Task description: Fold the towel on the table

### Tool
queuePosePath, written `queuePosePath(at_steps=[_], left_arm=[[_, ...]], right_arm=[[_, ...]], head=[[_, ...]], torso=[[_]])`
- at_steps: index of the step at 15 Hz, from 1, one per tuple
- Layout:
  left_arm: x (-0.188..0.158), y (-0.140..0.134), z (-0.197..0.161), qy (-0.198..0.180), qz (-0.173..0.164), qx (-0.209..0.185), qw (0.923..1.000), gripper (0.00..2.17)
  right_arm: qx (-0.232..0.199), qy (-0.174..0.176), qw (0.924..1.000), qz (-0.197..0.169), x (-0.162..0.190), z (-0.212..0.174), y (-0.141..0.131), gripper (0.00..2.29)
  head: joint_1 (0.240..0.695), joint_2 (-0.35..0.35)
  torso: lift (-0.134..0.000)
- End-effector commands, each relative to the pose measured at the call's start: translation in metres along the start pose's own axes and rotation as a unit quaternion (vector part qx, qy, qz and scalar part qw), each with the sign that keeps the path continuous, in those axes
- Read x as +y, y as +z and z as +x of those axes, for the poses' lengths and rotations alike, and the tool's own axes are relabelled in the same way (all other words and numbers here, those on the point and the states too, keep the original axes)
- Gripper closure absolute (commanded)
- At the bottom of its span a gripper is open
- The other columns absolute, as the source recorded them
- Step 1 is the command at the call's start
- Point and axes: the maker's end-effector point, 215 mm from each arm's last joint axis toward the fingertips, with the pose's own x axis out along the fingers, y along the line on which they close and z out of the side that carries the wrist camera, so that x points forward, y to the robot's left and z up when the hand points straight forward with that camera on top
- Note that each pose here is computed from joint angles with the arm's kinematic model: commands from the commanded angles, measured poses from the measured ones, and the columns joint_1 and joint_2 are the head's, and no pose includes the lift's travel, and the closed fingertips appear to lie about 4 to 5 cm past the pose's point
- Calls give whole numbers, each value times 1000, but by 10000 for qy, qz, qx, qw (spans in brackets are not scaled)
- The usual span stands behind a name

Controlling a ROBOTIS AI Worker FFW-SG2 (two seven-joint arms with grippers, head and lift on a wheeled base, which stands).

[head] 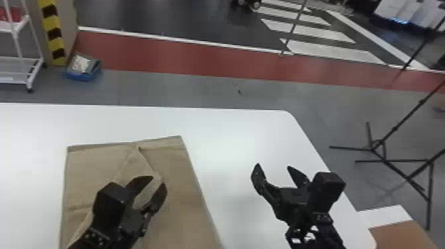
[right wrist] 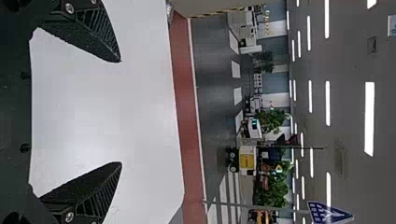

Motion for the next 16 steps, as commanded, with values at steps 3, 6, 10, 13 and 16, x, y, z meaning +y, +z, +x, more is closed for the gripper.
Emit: queuePosePath(at_steps=[3, 6, 10, 13, 16], left_arm=[[6, 4, -16, 84, -1, -8, 10000, 19], [68, 16, -23, 875, -133, -392, 9953, 19], [143, 29, -37, 2037, -78, -1016, 9737, 29], [148, 29, -42, 2151, -67, -1039, 9710, 33], [144, 31, -41, 2098, -68, -1059, 9720, 46]], right_arm=[[199, 88, 9997, 96, 8, 2, -14, 97], [418, 961, 9941, 279, 69, 0, -29, 184], [158, 2527, 9671, 235, 187, -16, -29, 188], [131, 2873, 9577, -85, 234, 0, -45, 275], [309, 2998, 9528, -376, 257, 12, -65, 367]], head=[[695, -350], [695, -350], [695, -122], [695, -18], [695, 49]], torso=[[-109], [-109], [-109], [-109], [-109]])
